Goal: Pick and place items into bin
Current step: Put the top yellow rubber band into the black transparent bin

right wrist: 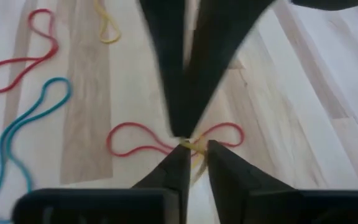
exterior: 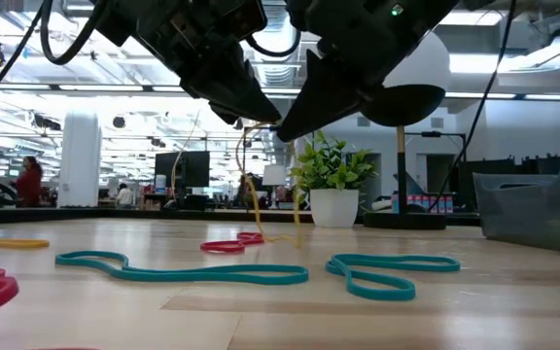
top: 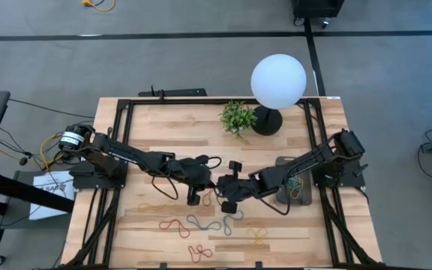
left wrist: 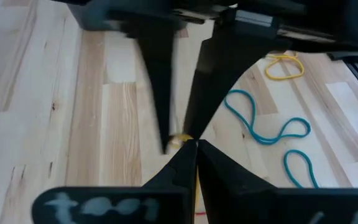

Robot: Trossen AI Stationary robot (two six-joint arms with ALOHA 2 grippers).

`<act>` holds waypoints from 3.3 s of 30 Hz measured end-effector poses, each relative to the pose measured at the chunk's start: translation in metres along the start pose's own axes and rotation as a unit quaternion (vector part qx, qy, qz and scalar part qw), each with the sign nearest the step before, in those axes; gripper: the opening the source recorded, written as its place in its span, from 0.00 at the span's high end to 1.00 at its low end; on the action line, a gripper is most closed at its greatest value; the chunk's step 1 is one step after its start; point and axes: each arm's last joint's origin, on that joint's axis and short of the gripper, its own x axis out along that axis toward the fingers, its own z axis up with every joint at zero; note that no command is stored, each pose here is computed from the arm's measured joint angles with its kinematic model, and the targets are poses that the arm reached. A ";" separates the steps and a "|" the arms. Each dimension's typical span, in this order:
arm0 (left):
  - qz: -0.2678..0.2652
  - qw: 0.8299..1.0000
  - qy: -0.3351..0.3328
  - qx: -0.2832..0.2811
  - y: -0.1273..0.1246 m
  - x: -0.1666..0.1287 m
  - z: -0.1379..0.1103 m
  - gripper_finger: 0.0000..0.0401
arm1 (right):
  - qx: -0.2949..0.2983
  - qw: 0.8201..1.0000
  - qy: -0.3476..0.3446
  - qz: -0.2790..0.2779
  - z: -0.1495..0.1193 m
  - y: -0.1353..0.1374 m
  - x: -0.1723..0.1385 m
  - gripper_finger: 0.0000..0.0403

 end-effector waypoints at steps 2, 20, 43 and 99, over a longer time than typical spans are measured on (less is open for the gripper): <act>0.006 1.000 0.005 0.000 0.000 0.000 -0.001 1.00 | -0.003 1.000 0.005 0.006 -0.001 0.001 0.000 0.96; 0.124 0.992 0.033 0.006 0.007 -0.001 -0.007 0.90 | 0.006 0.999 0.024 0.029 -0.002 -0.003 0.002 0.99; 0.174 0.981 0.088 -0.014 0.011 -0.004 -0.018 0.76 | 0.281 0.817 0.270 -0.426 -0.052 -0.034 -0.082 1.00; 0.177 0.979 0.096 -0.024 0.011 -0.004 -0.021 0.76 | 0.217 0.850 0.304 -0.371 -0.090 -0.028 -0.068 1.00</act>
